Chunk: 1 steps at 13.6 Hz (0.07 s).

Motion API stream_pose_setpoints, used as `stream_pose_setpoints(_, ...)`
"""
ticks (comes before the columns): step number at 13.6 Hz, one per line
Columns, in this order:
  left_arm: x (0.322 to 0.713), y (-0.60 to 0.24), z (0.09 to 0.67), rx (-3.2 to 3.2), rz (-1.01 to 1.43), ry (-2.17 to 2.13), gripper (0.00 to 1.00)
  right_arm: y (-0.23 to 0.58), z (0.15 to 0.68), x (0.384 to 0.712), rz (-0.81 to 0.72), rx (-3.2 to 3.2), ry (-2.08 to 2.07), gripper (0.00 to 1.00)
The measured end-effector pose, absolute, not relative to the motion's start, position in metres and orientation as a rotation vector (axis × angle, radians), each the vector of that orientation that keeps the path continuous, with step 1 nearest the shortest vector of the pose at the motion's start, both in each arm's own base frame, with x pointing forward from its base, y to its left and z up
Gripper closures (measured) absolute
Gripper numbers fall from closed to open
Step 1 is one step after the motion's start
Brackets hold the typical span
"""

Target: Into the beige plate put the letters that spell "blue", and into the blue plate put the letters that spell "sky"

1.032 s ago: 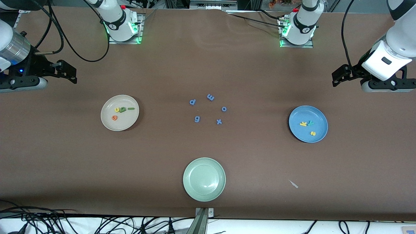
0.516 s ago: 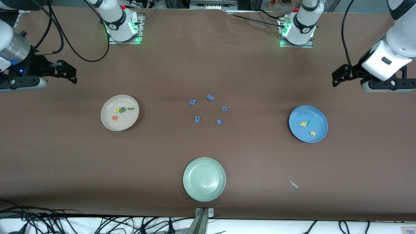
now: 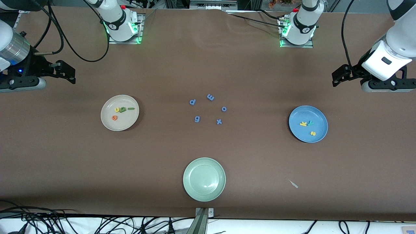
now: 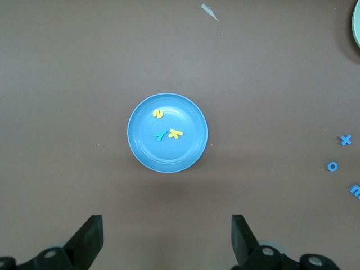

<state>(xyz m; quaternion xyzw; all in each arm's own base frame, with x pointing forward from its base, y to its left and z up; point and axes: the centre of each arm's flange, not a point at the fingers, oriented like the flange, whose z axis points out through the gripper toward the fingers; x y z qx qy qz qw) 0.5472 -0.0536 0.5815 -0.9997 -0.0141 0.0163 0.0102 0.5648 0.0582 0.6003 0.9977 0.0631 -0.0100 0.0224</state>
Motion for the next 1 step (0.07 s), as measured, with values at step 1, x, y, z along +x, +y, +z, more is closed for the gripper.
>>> stream_pose_setpoints(1,0.5472,-0.0536,0.5815,-3.120,0.051,-0.044,0.00,0.0582,0.6003,0.5648,-0.031,3.090,0.196,0.00)
